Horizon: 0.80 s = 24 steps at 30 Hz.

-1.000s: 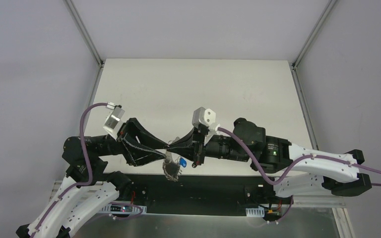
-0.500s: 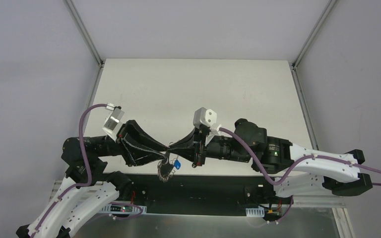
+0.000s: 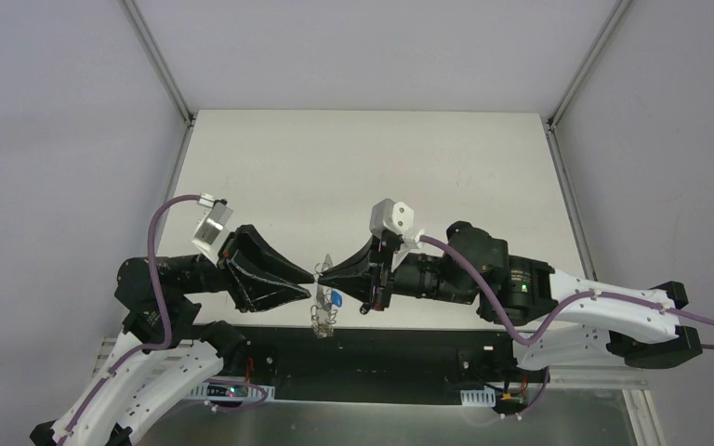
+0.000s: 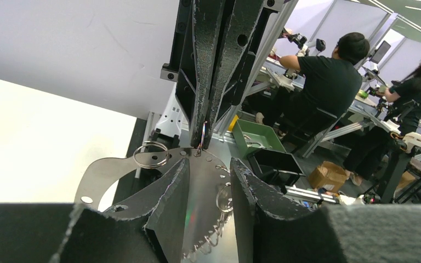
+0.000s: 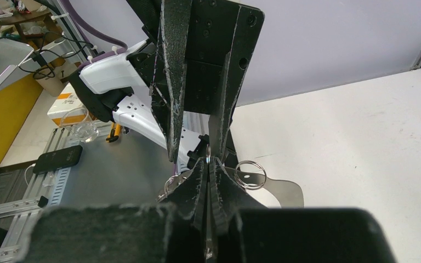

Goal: Put the keys on the keyring

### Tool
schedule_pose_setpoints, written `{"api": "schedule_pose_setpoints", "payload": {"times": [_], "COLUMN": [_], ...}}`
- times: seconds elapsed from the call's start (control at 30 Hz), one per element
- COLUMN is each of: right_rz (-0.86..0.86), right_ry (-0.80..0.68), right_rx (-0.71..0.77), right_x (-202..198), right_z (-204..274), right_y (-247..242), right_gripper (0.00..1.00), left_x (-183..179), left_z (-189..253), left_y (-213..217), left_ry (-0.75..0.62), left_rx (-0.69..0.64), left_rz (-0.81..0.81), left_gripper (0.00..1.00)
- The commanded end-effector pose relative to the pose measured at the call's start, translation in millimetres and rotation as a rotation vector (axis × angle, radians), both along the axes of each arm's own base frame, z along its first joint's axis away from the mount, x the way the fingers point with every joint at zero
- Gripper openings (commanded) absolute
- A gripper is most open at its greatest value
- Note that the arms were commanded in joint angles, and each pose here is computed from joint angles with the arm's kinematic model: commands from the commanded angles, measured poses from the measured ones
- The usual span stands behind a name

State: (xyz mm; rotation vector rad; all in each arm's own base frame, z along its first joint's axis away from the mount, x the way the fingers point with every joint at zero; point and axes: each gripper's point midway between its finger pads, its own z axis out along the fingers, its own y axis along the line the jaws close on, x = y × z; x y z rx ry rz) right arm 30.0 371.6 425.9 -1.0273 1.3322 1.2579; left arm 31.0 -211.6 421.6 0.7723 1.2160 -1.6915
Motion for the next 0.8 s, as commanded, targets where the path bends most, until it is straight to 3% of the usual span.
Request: {"api": "schedule_pose_setpoints", "payload": {"times": [0.0, 0.77], "right_rz": [0.009, 0.006], "right_ry": [0.015, 0.022], "right_rx": [0.074, 0.071], "right_x": [-2.5, -1.9], "right_z": [23.6, 19.9], "right_y": [-3.8, 1.9], "right_gripper": [0.00, 0.00], "left_x": [-5.3, -7.1], "left_z": [10.0, 8.6], "left_y": [2.6, 2.9], "left_ry": [-0.056, -0.060], "left_rx": [-0.027, -0.029], "left_rz": [-0.013, -0.021], "left_gripper": [0.33, 0.30]}}
